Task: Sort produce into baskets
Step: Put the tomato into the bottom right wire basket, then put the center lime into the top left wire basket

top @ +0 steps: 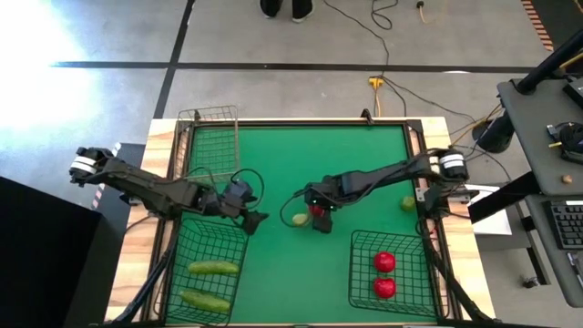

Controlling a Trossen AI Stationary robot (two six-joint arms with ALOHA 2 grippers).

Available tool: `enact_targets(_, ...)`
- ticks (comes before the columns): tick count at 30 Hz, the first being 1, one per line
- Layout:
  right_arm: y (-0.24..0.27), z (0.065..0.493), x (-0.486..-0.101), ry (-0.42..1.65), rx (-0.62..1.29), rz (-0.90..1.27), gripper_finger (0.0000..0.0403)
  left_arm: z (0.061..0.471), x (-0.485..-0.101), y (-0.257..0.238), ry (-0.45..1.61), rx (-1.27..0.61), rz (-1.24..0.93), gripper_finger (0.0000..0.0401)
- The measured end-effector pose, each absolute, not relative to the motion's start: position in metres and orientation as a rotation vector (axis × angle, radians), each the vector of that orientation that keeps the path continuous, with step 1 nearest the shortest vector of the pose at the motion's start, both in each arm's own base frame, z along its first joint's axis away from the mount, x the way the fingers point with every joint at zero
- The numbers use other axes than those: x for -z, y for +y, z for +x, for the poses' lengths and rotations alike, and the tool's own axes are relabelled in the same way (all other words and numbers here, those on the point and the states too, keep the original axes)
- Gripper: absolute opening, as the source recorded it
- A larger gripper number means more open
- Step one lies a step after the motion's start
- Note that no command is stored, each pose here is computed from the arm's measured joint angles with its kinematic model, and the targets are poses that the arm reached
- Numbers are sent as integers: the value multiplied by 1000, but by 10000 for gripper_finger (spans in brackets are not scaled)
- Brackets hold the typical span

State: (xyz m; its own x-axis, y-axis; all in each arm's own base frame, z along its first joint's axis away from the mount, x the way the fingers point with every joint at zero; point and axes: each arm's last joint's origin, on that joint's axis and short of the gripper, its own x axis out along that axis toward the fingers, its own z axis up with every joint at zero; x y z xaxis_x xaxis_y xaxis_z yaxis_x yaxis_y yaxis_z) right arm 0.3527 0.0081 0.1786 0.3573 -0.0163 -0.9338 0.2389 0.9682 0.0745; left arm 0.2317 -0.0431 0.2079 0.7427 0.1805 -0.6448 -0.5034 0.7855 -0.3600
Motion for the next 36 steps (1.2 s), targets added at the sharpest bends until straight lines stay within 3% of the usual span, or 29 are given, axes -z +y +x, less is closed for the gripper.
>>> enact_targets(8, 58, 307, -297, 1168, 211, 333, 291, 227, -226, -42, 690, -390, -453, 373)
enact_targets(13, 113, 255, -330, 1186, 292, 569, 290, 224, -236, -41, 621, -353, -468, 372)
enact_targets(18, 167, 211, -322, 1271, 398, 756, 290, 234, -239, -45, 553, -276, -470, 372)
enact_targets(25, 209, 182, -267, 1423, 663, 834, 296, 265, -230, -53, 527, -204, -428, 372)
enact_targets(36, 223, 175, -240, 1551, 704, 761, 381, 332, -207, -63, 622, -234, -376, 372)
